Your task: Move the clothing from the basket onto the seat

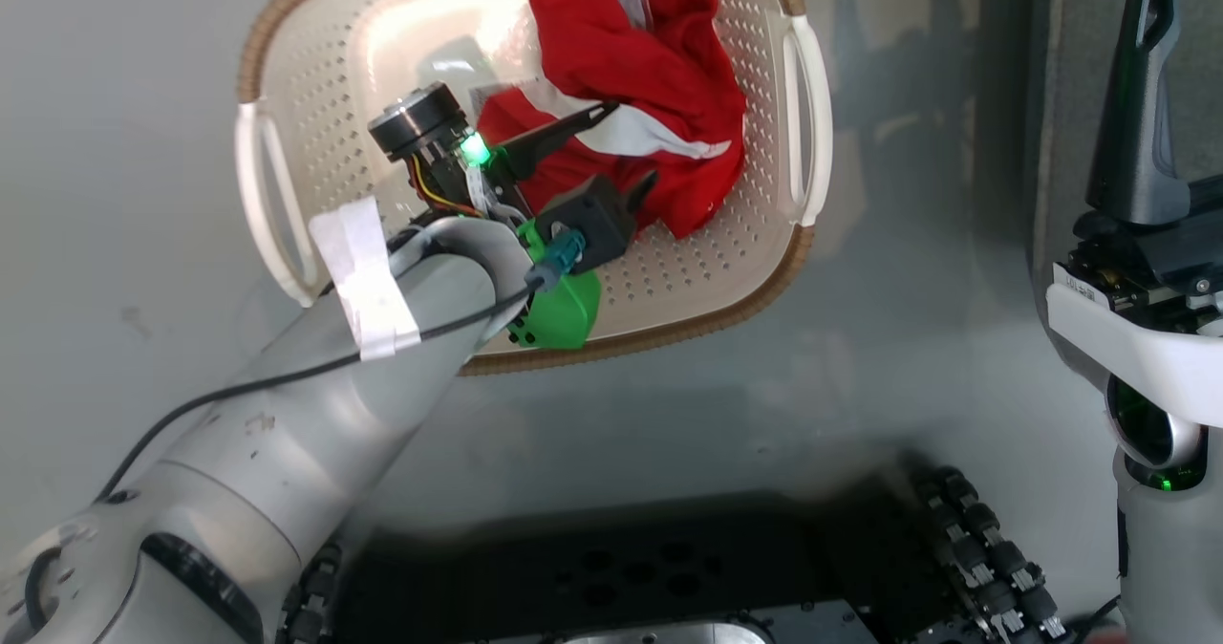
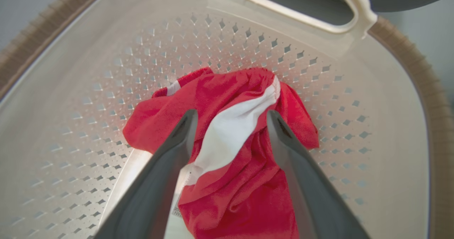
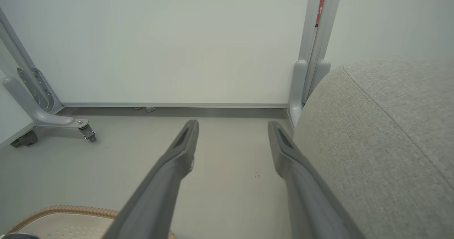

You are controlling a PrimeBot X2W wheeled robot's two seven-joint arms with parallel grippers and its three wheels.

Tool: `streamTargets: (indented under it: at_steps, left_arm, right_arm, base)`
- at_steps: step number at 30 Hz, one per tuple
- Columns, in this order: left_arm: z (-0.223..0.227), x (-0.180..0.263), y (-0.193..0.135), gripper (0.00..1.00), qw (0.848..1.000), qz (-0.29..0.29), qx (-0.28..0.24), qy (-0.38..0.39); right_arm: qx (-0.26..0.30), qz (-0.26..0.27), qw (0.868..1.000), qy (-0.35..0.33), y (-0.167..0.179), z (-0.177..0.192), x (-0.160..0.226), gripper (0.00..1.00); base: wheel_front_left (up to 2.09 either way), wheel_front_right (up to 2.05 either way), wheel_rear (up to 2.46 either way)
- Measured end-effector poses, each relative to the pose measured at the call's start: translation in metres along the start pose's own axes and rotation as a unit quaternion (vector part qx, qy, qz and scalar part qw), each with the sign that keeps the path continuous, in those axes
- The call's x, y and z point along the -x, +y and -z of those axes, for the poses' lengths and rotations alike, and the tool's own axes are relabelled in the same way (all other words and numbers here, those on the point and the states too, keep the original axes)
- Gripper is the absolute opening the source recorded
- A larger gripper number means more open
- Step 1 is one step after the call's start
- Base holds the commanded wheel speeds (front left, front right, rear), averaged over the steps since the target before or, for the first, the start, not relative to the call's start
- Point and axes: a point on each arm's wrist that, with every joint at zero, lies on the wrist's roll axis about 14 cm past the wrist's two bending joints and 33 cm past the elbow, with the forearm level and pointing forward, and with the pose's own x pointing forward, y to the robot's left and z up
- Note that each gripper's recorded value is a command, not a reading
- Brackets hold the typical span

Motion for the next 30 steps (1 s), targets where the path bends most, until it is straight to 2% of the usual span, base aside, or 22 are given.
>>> streamTargets:
  at_steps: [6,11,20,21,23,30]
  left_arm:
    - [0.042,-0.017,0.001,1.00,0.999,0.010,0.023,0.047]
    - [0.055,-0.027,0.011,1.00,0.997,-0.001,0.020,0.068]
    - [0.078,-0.034,0.003,1.00,0.993,0.003,0.040,0.108]
    - [0.079,-0.034,0.003,0.93,0.993,0.003,0.039,0.111]
    - [0.077,-0.037,0.004,0.00,0.993,0.002,0.042,0.109]
    - [0.065,-0.043,0.013,0.00,0.995,-0.019,0.041,0.092]
  right_arm:
    - [0.000,0.002,1.000,0.025,-0.002,0.025,0.006,1.00]
    - [0.002,0.003,0.999,0.035,-0.004,0.029,0.011,1.00]
    - [-0.001,0.001,0.999,0.051,-0.001,0.032,0.020,1.00]
    - [-0.001,0.001,0.999,0.051,-0.001,0.031,0.021,1.00]
    - [0.002,0.002,0.999,0.050,-0.002,0.029,0.021,1.00]
    - [0.005,0.010,0.999,0.047,-0.007,0.026,0.021,1.00]
  base:
    - [0.00,0.00,0.00]
    - [0.00,0.00,0.00]
    - [0.00,0.00,0.00]
    - [0.00,0.00,0.00]
    - [0.00,0.00,0.00]
    - [0.00,0.00,0.00]
